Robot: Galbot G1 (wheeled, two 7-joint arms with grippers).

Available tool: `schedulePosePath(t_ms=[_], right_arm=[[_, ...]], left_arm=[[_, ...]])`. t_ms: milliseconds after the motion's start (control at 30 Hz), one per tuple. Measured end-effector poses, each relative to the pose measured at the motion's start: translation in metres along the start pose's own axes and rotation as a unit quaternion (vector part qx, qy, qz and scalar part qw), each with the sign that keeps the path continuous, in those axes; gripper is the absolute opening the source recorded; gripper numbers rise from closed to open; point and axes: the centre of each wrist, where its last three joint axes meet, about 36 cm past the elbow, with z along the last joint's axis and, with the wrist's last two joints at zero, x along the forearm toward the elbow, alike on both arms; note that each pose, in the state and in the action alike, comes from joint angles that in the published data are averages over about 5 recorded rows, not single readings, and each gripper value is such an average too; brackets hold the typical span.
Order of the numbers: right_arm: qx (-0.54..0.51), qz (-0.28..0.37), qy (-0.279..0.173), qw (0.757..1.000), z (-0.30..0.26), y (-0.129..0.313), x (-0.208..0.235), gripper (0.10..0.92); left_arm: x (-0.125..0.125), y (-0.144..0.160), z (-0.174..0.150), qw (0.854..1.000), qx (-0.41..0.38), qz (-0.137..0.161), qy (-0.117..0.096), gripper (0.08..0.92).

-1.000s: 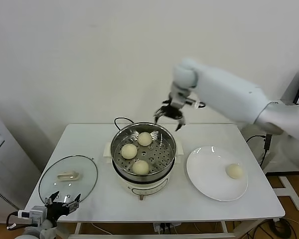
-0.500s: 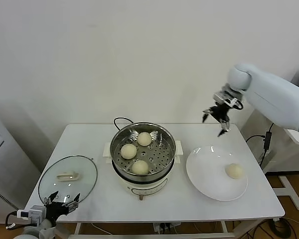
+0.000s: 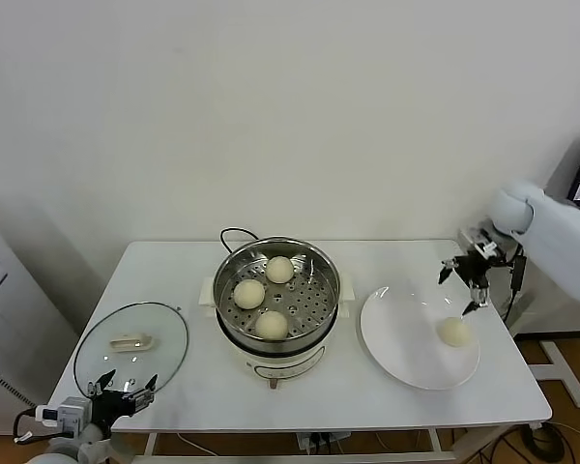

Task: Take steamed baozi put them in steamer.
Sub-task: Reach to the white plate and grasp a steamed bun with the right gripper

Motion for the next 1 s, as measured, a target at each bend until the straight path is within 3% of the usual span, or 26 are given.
schedulePosePath(t_ms=[667, 1000], right_arm=[[-0.019, -0.002, 0.017, 1.0, 0.017, 0.02, -0.086, 0.807], [-0.028, 0.003, 0.023, 0.999, 0.023, 0.027, -0.096, 0.561]], left_arm=[[0.0, 0.0, 0.0, 1.0, -0.001, 0.0, 0.001, 0.823], [0.001, 0.0, 0.0, 1.0, -0.001, -0.001, 0.0, 0.823]])
